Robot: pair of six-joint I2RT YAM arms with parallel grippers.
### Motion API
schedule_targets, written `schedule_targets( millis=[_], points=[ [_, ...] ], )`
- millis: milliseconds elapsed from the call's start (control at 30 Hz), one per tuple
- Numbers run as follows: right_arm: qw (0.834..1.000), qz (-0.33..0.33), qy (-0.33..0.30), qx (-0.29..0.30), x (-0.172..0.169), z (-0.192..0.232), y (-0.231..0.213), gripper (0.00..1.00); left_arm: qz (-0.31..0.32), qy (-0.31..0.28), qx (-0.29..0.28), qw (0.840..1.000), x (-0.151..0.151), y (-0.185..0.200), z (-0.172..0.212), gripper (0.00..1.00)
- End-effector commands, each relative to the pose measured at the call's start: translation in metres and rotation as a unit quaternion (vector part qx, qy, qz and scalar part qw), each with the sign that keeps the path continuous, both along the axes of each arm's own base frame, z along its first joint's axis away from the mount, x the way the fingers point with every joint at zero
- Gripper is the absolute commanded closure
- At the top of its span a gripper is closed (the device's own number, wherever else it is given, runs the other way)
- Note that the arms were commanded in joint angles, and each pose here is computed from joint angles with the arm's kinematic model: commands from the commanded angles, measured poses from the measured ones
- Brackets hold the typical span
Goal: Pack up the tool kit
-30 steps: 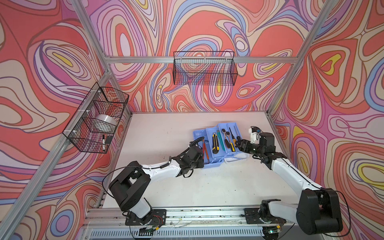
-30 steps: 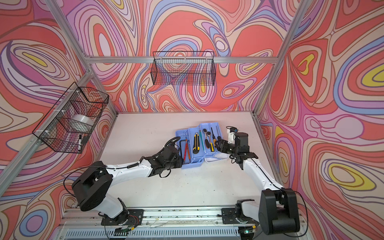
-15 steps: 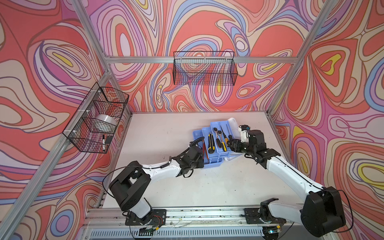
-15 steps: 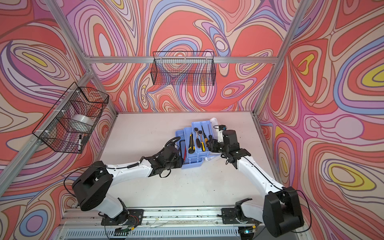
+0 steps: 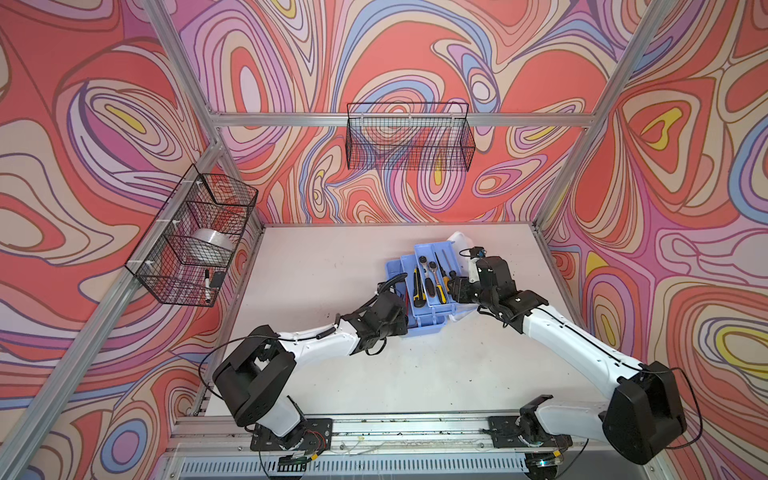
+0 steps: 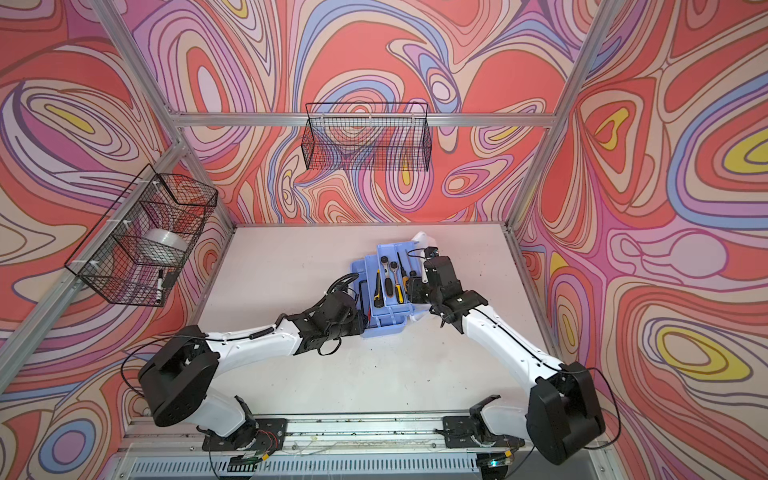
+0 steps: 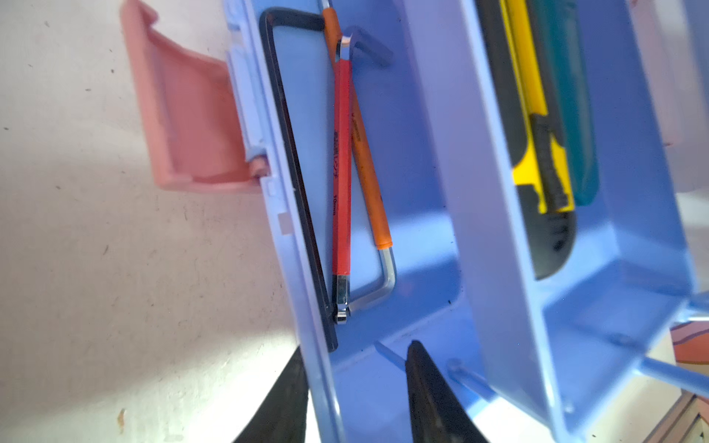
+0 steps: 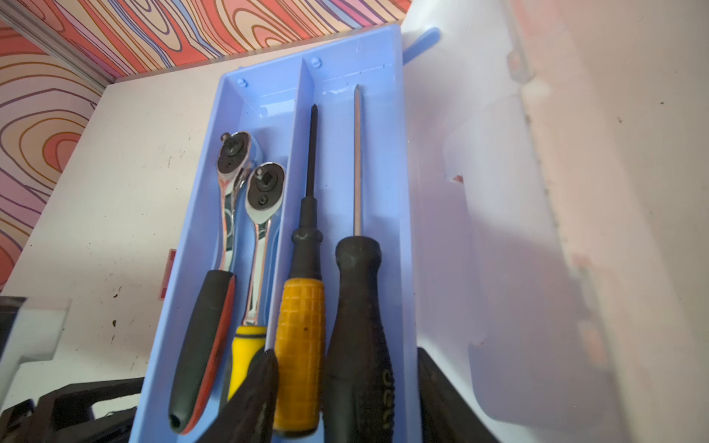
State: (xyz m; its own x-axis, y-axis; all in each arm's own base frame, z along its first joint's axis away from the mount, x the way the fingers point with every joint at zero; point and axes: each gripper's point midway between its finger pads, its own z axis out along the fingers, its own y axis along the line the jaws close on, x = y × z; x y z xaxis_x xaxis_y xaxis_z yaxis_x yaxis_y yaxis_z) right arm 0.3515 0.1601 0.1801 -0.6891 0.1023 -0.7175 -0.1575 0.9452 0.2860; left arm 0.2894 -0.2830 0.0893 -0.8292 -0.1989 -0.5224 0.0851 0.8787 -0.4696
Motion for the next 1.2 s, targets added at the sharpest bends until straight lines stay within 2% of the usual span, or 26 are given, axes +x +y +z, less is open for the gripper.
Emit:
schedule_targets(
  millis=[0,133,300,367,567,733,1067,1167],
  points=[
    [1.000,0.017,-0.016,0.000,0.003,0.013,0.015,0.44,0.036,-0.029,-0.003,0.999,0.000,0.017,0.026,0.56],
    [1.000,0.021,-0.017,-0.008,0.004,0.014,0.020,0.44,0.052,-0.075,-0.015,0.996,0.001,0.030,0.065,0.56],
    [1.000,0.018,-0.016,-0.015,0.006,0.012,0.025,0.44,0.017,-0.119,-0.010,0.993,0.015,0.013,0.115,0.54],
    [0.999,0.018,-0.019,-0.019,0.006,0.012,0.028,0.44,0.004,-0.122,-0.006,0.993,0.023,0.003,0.122,0.52],
    [0.999,0.019,-0.020,-0.032,0.005,0.012,0.032,0.44,-0.019,-0.093,-0.015,0.995,0.046,-0.021,0.116,0.53],
    [0.999,0.018,-0.020,-0.041,0.005,0.012,0.034,0.44,-0.019,-0.063,-0.013,0.998,0.064,-0.029,0.100,0.57],
    [0.998,0.024,-0.018,-0.061,0.006,0.009,0.040,0.44,-0.027,-0.046,-0.006,0.999,0.084,-0.039,0.088,0.62],
    [0.997,0.024,-0.019,-0.064,0.006,0.010,0.041,0.44,-0.028,-0.040,0.004,0.999,0.086,-0.039,0.082,0.67]
  ],
)
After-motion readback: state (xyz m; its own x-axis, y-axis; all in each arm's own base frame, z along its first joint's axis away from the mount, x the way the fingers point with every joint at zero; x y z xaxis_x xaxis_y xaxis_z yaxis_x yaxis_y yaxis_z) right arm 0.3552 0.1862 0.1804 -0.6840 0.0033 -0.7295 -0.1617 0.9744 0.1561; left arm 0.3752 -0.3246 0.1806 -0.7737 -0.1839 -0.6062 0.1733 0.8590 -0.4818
